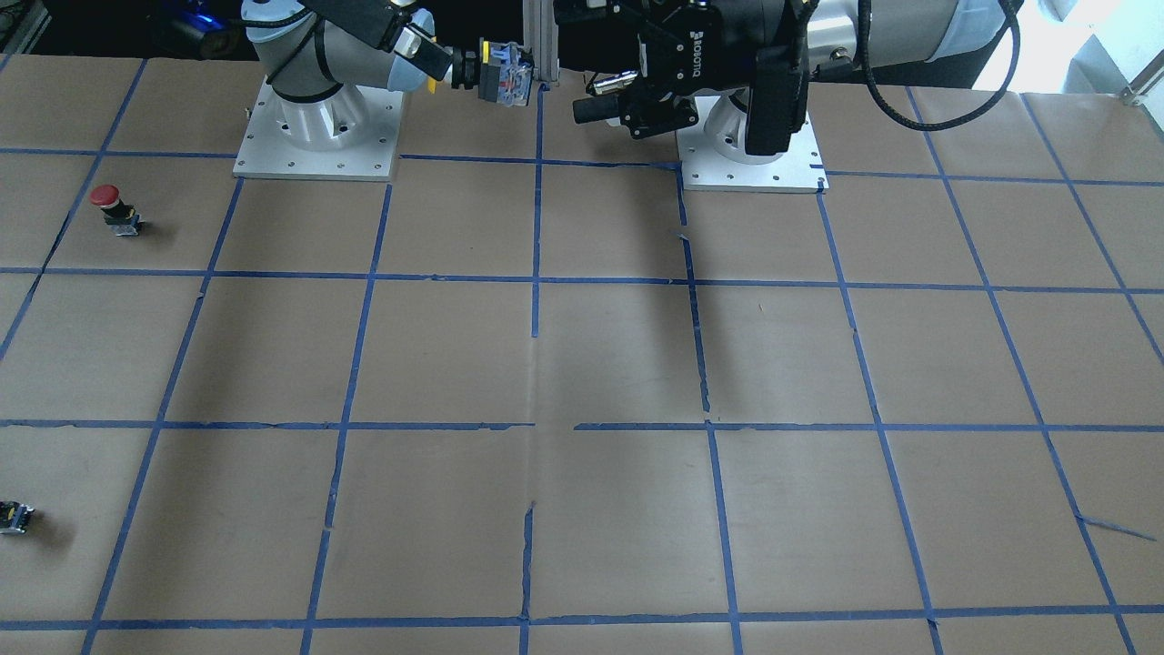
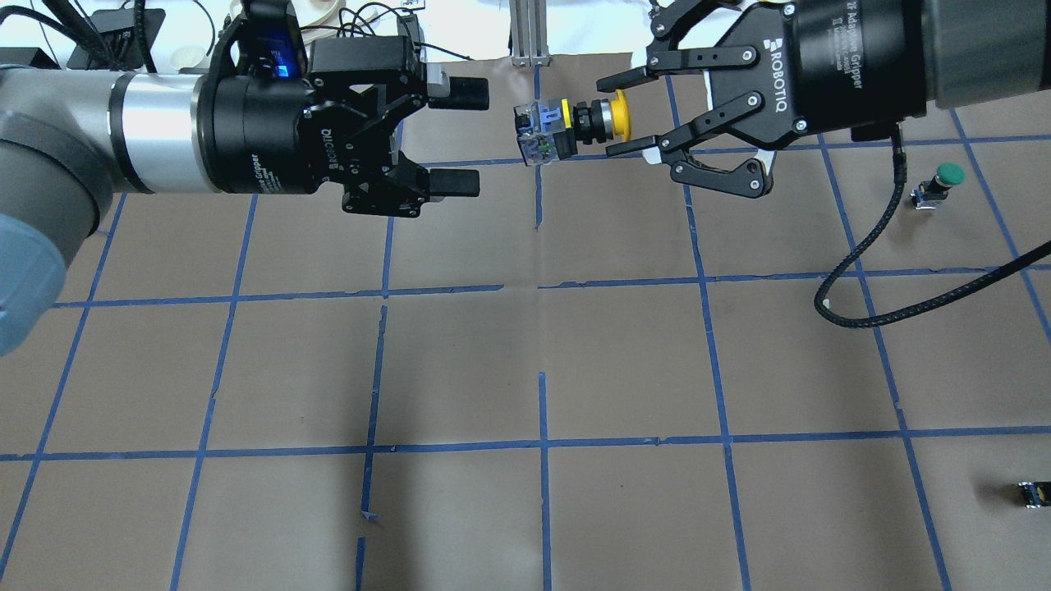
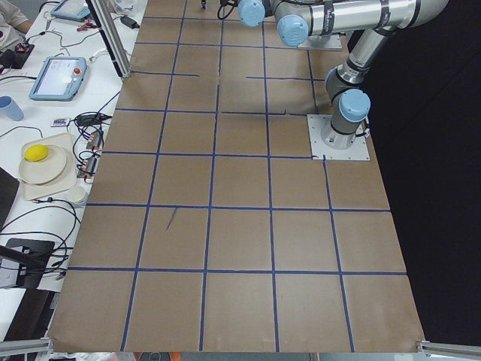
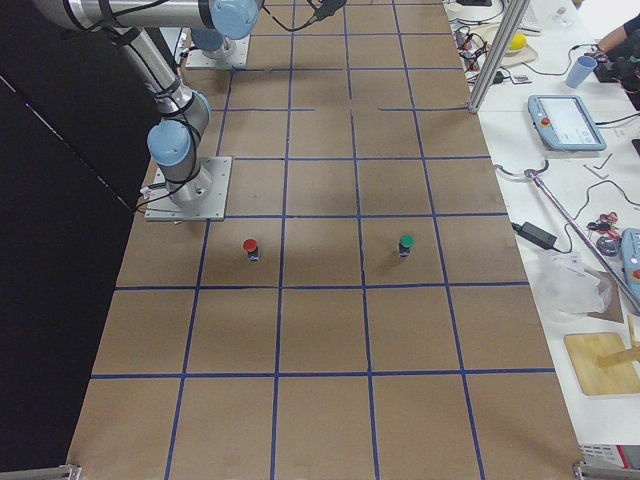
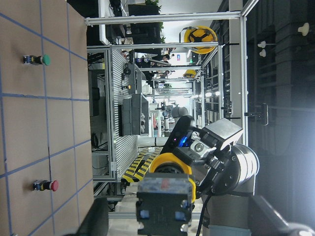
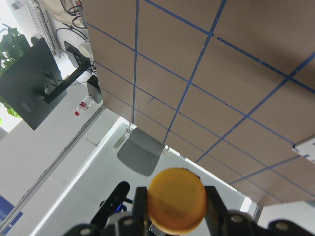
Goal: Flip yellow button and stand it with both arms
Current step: 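Open the left gripper and withdraw it while the right gripper carries the button away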
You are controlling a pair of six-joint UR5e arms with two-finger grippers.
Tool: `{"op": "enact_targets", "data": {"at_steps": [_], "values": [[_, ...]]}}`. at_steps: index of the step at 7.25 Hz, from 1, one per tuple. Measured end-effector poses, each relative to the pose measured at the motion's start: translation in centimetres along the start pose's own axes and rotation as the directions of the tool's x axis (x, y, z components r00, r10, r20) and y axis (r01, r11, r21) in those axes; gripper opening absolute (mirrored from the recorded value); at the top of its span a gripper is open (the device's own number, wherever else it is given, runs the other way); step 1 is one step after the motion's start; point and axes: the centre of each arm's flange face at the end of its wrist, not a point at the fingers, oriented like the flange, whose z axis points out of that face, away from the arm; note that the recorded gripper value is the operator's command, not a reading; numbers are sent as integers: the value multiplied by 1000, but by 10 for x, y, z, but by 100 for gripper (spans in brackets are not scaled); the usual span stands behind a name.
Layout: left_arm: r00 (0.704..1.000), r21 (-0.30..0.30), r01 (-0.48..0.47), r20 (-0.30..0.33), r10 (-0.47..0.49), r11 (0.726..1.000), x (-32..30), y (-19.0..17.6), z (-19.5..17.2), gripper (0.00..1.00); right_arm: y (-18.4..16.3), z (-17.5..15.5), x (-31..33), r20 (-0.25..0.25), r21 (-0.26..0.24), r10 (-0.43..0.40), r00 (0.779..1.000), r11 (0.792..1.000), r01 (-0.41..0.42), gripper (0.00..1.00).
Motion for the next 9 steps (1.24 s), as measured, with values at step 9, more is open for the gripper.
{"op": "enact_targets", "data": {"at_steps": [9], "values": [[426, 141, -89, 900, -90, 986, -38, -44, -73, 100, -300, -88, 77, -629, -152, -709, 319, 514, 844, 15]]}}
